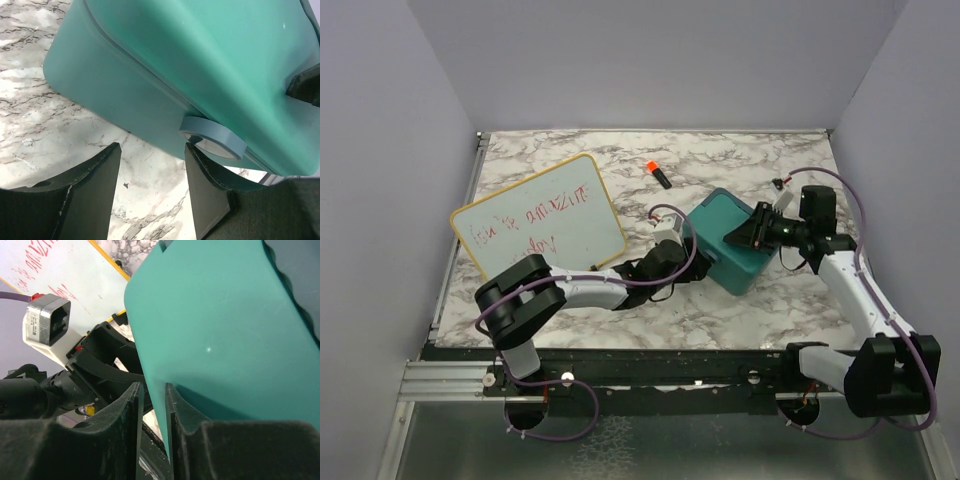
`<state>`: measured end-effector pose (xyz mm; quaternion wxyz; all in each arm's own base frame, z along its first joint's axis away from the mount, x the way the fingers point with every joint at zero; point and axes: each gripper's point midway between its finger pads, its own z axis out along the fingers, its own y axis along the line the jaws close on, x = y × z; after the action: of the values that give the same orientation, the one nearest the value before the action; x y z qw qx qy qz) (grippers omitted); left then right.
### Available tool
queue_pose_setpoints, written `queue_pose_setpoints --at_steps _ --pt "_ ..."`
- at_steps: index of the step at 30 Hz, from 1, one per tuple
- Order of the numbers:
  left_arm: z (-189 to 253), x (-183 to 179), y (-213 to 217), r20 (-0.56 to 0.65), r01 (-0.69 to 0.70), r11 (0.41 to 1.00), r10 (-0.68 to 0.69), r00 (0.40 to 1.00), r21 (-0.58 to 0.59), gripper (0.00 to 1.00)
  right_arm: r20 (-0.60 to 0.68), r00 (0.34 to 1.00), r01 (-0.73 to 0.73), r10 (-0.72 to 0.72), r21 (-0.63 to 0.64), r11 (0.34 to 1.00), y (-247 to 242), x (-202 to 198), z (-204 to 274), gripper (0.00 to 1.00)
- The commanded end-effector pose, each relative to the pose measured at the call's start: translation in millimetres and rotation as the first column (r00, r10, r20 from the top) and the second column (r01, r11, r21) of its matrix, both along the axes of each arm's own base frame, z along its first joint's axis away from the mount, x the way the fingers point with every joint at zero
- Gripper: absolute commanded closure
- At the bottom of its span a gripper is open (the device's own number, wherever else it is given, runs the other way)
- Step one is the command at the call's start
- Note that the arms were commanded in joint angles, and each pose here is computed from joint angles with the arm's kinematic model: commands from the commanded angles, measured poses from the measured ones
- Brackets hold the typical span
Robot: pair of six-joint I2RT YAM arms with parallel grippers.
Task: Organize the medicine kit
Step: Move the medicine box to the center of the board, then reset both arms
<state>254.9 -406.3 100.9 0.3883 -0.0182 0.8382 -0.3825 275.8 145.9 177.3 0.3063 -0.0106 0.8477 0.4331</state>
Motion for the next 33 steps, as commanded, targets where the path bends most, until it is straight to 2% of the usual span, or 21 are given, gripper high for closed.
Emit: queue_pose_setpoints --at_steps 1,10,15,23,28,33 --pt "22 13 -16 0.047 -0.001 0.999 0.003 0.999 -0.048 0.44 -0.042 0.995 0.083 -0.085 -0.064 0.995 -11 -2 6 0.67" --pt "28 23 -41 0.068 0.034 0.998 -0.031 0.997 -0.058 0.44 0.083 0.968 0.244 -0.236 -0.108 0.964 -30 4 46 0.57" --pt "28 30 -61 0.069 0.055 0.996 -0.050 0.996 -0.070 0.44 0.162 0.934 0.339 -0.319 -0.108 0.935 -43 2 65 0.56" --pt "44 37 -84 0.117 0.113 0.990 -0.103 0.988 -0.084 0.43 0.222 0.906 0.380 -0.359 -0.057 0.923 -45 -7 83 0.56" --pt "57 26 -67 0.143 0.135 0.988 -0.123 0.982 -0.075 0.43 0.242 0.906 0.371 -0.347 -0.061 0.926 -45 -13 83 0.54" --pt "79 17 -22 0.198 0.112 0.993 -0.103 0.975 -0.034 0.37 0.219 0.923 0.336 -0.315 -0.065 0.940 -40 -18 73 0.51"
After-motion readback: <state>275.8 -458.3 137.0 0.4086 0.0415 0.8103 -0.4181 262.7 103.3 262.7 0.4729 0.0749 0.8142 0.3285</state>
